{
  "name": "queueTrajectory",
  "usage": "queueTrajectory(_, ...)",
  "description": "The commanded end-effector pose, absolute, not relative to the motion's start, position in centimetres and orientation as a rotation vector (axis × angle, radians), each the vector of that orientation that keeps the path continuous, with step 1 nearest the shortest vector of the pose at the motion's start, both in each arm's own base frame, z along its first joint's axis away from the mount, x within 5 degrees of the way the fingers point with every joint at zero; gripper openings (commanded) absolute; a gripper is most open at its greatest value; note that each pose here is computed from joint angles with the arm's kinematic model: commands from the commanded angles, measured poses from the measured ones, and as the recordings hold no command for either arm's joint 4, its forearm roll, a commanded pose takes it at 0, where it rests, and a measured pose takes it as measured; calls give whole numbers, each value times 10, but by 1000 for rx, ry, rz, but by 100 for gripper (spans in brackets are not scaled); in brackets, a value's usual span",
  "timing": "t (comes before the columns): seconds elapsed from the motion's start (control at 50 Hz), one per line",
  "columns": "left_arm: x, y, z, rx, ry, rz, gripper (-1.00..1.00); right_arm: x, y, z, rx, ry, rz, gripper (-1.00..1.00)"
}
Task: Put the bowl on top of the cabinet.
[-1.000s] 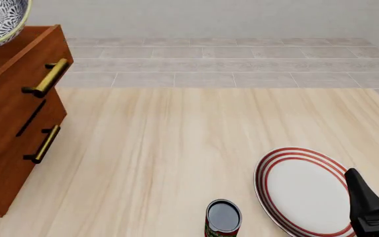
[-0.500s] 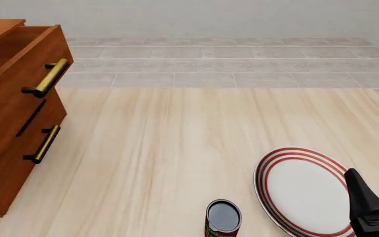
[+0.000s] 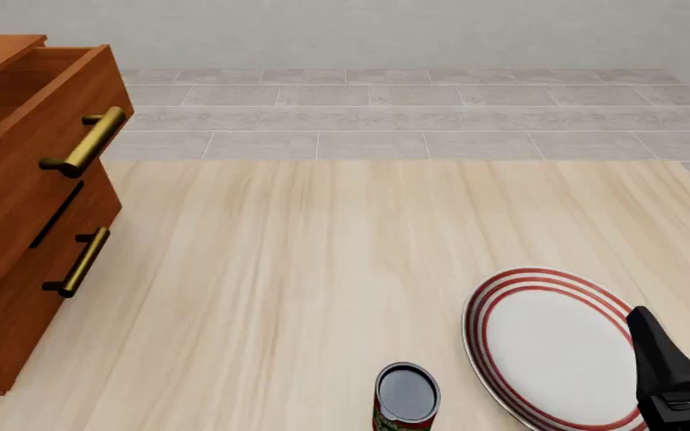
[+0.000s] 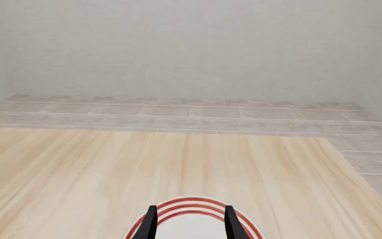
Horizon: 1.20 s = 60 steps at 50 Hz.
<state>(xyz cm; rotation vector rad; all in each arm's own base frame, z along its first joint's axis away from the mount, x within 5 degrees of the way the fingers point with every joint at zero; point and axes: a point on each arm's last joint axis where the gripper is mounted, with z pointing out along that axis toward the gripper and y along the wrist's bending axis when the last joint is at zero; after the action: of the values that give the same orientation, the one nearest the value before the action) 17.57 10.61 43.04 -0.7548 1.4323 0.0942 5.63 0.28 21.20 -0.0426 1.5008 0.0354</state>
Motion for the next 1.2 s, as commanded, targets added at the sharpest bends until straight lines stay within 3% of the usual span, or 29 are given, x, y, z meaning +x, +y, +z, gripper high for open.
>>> queueTrajectory(0.02,170,113,434,-805,1395,96,-100,56,3,212,-40,1501,35,100)
queueTrajectory(1.2,178,149,403,-941,1373,147,-100,56,3,212,-38,1500,32,100)
